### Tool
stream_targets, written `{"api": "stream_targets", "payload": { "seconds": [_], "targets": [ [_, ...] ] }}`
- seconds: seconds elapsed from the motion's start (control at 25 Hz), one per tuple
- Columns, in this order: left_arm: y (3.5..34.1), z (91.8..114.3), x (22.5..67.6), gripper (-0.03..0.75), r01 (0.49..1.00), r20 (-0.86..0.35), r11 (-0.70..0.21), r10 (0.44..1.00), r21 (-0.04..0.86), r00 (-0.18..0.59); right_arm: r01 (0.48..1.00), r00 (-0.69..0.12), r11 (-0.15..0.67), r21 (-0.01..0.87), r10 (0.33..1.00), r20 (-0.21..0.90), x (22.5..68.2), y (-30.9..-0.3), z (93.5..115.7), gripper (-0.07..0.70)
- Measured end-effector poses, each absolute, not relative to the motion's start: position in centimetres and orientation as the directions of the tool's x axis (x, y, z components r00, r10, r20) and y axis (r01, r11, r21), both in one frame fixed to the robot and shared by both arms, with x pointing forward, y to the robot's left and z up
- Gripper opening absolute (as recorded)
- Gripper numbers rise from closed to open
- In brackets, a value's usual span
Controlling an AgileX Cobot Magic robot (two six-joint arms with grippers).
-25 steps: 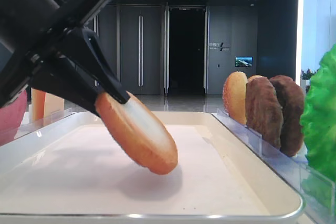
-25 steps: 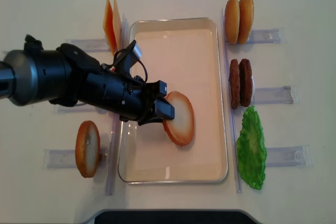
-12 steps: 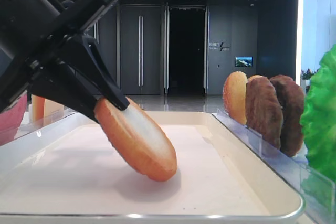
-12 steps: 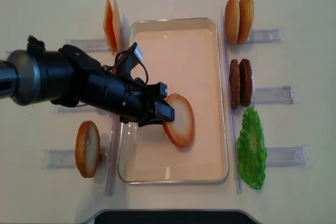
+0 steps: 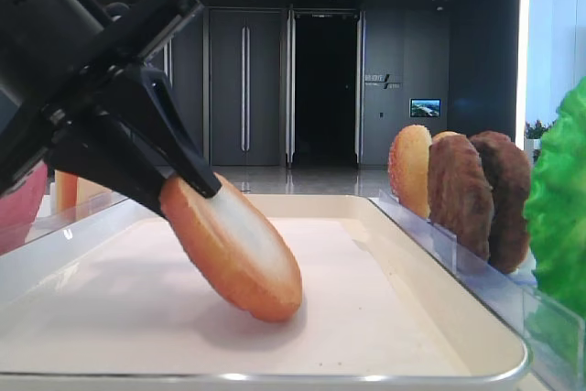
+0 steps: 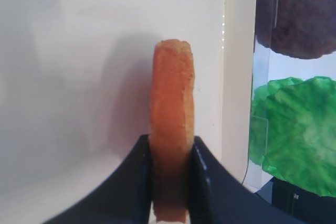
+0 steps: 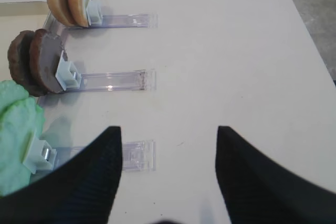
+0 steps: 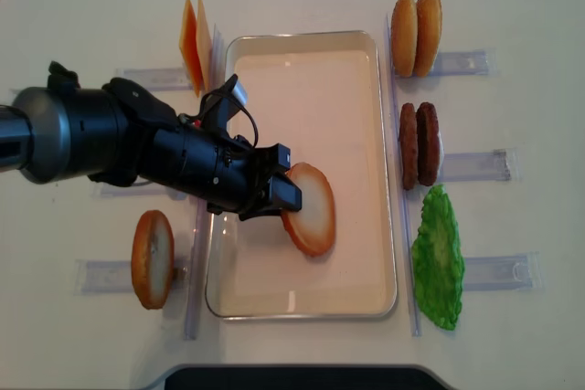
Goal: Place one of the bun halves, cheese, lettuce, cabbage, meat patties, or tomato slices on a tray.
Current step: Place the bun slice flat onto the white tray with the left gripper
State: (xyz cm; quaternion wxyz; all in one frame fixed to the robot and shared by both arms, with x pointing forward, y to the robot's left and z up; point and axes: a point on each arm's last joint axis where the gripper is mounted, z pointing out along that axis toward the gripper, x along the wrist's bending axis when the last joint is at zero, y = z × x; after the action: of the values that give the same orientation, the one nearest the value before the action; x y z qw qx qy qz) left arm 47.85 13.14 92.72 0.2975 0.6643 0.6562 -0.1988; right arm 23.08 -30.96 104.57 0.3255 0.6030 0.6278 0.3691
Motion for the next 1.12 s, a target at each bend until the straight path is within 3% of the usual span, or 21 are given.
{"api": "stream_targets", "payload": {
  "seconds": [0.8, 0.92, 1.12],
  "targets": [
    [13.27, 92.6, 47.87, 0.139, 0.991, -0.641, 0.059, 0.767, 0.12, 0.032, 0.517, -0.061, 0.0, 0.856, 0.997, 0.036, 23.08, -30.96, 104.57, 0.409],
    [13.27, 92.59, 47.87, 0.187, 0.991, -0.641, 0.058, 0.767, 0.12, 0.033, 0.517, -0.061, 0.0, 0.856, 0.997, 0.036, 23.08, -30.96, 104.57, 0.409],
    [13.31, 92.57, 47.86, 0.376, 0.992, -0.639, 0.064, 0.769, 0.113, 0.023, 0.517, -0.061, 0.0, 0.856, 0.997, 0.036, 23.08, -30.96, 104.57, 0.409]
  ]
}}
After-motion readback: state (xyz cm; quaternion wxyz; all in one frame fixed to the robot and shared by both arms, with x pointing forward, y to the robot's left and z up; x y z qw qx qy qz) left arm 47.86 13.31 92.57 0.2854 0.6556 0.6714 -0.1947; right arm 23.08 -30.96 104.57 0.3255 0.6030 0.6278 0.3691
